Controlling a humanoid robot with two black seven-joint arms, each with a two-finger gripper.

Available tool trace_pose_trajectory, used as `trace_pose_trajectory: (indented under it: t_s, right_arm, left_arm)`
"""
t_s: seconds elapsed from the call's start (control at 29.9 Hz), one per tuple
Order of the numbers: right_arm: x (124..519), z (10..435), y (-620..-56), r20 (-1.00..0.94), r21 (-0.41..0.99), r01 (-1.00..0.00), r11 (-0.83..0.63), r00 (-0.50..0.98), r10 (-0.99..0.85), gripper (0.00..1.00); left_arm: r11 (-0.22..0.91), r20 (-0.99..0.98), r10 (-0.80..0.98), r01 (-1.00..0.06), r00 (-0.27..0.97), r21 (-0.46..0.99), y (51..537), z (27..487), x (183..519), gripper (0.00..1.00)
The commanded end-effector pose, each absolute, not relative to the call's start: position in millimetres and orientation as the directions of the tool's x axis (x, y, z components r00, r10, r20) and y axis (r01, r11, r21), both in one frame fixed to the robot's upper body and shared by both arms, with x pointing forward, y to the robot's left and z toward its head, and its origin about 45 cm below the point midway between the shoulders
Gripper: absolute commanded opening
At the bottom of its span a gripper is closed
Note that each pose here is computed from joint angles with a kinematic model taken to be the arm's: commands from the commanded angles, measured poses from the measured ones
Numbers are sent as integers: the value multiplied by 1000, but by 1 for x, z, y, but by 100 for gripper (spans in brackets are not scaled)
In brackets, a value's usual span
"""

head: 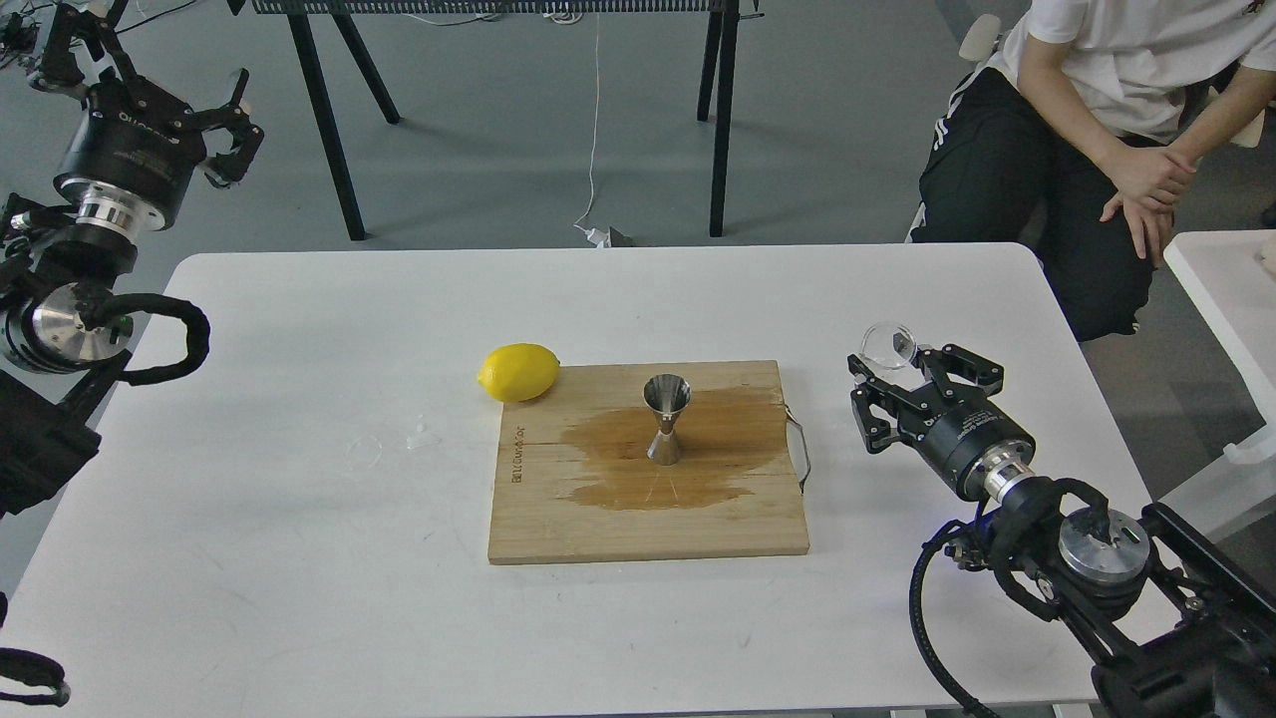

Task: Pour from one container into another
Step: 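Grasp the clear glass cup with the right gripper and lift it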

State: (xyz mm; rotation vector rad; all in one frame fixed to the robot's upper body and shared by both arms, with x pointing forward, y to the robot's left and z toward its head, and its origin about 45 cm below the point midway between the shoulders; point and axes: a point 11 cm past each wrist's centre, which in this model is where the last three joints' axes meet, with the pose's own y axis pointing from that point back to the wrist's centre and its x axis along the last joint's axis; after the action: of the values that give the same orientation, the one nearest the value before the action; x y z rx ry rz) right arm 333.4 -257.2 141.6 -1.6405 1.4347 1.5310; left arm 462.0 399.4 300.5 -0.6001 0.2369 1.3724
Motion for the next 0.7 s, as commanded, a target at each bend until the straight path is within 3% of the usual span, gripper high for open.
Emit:
trace_pose_trajectory:
  t_s: [0.0, 0.37, 0.67]
  right_arm:
    - [338, 152, -244, -885, 293, -888, -354, -112, -452, 20]
    - [351, 173, -164, -839, 255, -853, -456, 39, -543, 19]
    - [349, 174, -138, -746, 260, -848, -462, 127, -653, 19]
  left_arm:
    - [77, -493, 846, -962, 203, -262, 399, 301, 462, 100]
    - [73, -493, 848, -965, 194, -252, 402, 296, 460, 100]
    - [71, -494, 849, -966, 189, -247, 403, 294, 459, 100]
